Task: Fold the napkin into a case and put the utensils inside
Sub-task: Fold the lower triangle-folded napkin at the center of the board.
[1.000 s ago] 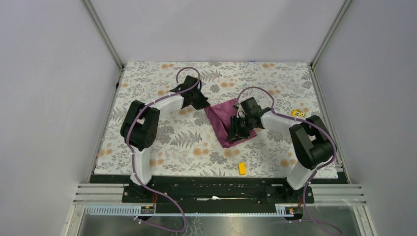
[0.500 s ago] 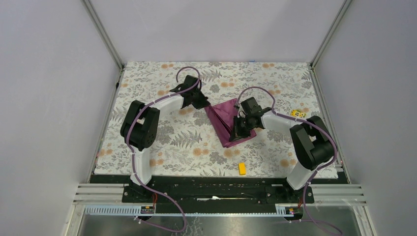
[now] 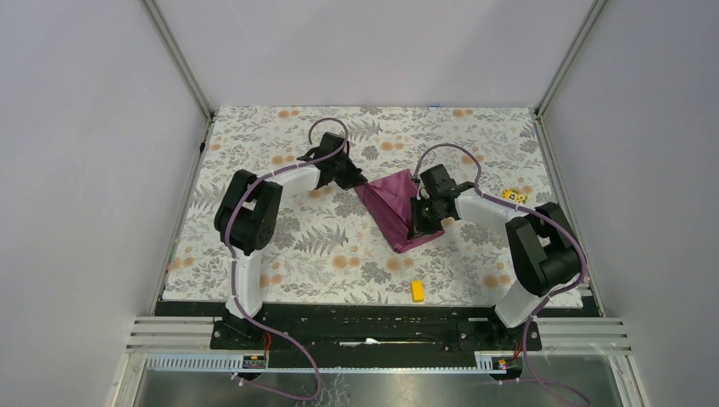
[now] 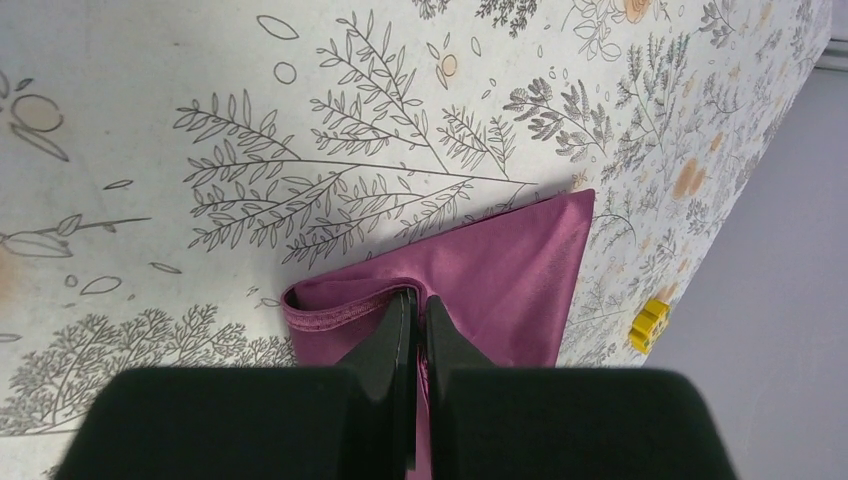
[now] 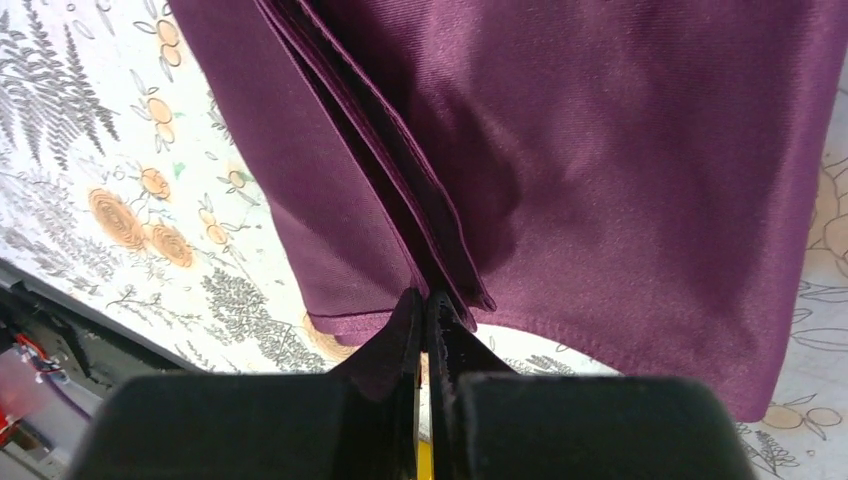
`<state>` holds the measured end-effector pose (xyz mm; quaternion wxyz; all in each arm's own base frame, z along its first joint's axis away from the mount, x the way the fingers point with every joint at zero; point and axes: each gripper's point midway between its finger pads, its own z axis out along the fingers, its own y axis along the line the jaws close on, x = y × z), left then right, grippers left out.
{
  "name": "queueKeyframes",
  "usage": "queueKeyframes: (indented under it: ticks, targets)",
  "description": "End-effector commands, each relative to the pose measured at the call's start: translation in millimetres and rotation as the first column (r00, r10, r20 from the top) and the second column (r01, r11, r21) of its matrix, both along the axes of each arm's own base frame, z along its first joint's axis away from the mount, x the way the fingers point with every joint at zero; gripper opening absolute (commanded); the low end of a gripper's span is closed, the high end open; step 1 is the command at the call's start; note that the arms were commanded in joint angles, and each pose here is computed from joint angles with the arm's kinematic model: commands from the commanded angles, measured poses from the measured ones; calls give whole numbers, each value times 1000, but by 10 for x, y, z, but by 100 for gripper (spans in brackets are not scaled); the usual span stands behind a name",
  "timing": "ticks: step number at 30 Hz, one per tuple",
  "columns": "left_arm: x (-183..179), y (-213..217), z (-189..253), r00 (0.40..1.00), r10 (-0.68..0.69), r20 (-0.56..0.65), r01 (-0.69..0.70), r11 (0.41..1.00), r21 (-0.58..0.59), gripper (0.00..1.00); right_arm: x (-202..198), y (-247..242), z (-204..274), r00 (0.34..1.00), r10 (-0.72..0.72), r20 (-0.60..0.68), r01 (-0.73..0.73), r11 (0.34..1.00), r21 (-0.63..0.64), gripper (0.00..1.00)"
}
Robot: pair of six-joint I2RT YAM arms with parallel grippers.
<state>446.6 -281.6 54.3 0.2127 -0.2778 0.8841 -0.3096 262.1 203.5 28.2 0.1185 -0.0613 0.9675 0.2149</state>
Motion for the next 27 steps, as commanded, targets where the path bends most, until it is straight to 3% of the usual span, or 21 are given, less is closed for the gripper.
queueKeyframes:
  ticks: [1, 18, 20, 27]
  targets:
    - [250, -157, 258, 995, -19, 99, 27, 997, -75, 3, 145, -104, -38, 999, 1, 38, 2, 998, -69, 0]
    - [265, -425, 289, 971, -151, 185, 164, 985, -60, 2, 116, -121, -71, 999, -10, 34, 12, 998, -67, 0]
    - [262, -461, 256, 970, -163, 179, 178, 982, -66, 0, 118, -103, -54, 999, -10, 35, 12, 998, -58, 6]
    - [229, -550, 174, 964, -205, 170, 217, 975, -55, 0, 197, 13, 317, 998, -21, 63, 20, 1000, 13, 44]
